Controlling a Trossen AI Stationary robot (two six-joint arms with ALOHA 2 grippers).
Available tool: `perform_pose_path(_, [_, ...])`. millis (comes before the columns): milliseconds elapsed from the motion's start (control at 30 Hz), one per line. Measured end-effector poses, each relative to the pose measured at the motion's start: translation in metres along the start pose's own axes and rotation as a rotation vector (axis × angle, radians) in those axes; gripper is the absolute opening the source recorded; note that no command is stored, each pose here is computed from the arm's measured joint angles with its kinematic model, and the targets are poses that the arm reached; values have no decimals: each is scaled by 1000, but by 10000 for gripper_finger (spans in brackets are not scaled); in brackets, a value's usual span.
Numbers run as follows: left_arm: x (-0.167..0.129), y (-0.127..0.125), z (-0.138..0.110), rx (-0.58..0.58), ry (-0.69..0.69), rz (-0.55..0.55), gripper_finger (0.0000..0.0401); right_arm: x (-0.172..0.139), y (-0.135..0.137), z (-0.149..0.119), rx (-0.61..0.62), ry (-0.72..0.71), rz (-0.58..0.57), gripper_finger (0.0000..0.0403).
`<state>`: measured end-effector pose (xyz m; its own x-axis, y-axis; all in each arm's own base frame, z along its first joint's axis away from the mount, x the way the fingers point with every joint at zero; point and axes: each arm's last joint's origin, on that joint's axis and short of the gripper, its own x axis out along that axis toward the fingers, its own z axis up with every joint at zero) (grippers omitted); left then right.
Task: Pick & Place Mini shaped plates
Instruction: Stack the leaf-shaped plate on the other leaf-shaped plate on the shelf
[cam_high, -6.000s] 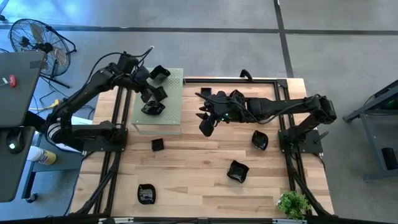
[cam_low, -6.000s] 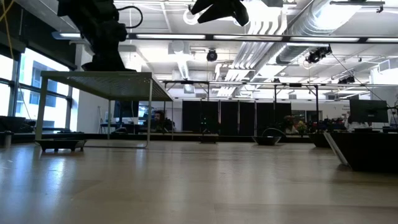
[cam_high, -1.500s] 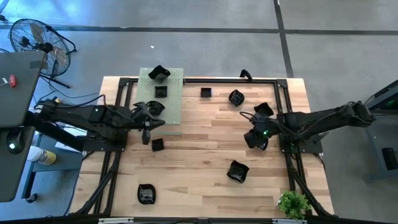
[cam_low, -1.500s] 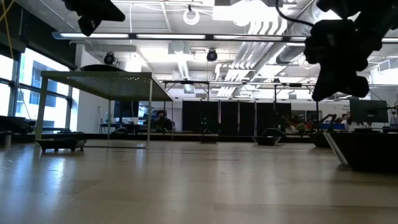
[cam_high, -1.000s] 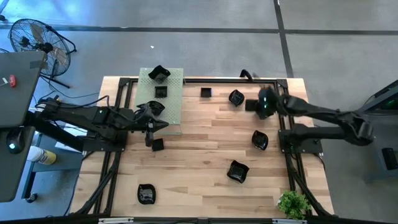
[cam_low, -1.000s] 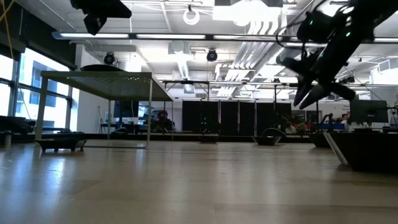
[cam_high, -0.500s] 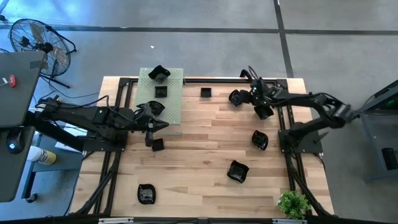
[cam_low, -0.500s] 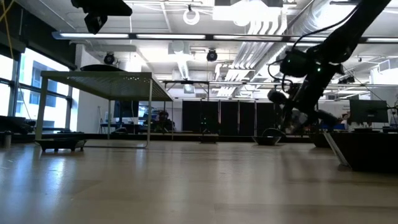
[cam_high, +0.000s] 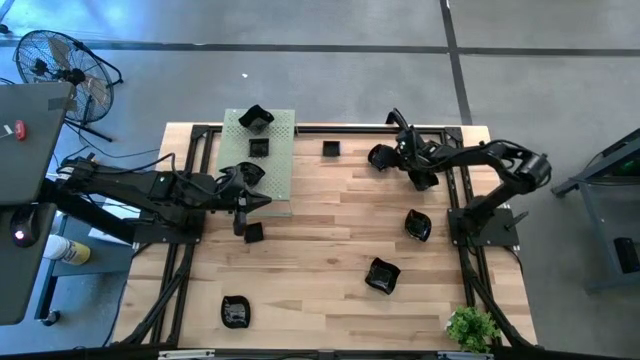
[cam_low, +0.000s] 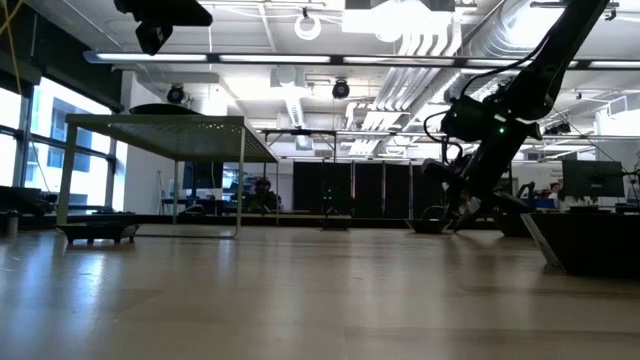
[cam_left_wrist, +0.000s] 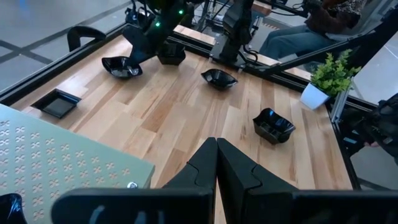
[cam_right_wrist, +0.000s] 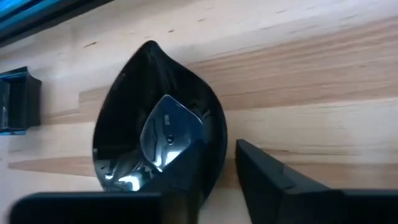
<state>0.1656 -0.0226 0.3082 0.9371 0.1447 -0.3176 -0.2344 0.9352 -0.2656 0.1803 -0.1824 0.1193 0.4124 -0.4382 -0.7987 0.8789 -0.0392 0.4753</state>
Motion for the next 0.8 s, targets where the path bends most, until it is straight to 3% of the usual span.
perform_pose_path(200, [0, 0, 0, 1, 3, 3, 2, -1, 2, 2, -15, -17, 22, 8])
perform_pose_path(367, [0, 0, 0, 1, 3, 3, 2, -11, 7, 5, -30, -48, 55, 14])
perform_pose_path(533, [0, 0, 0, 1, 3, 4, 2, -41, 17, 13, -86, -111, 144, 4])
perform_pose_path(800, [0, 0, 0, 6, 3, 4, 2, -114, 53, 2, -376, -89, 270, 6])
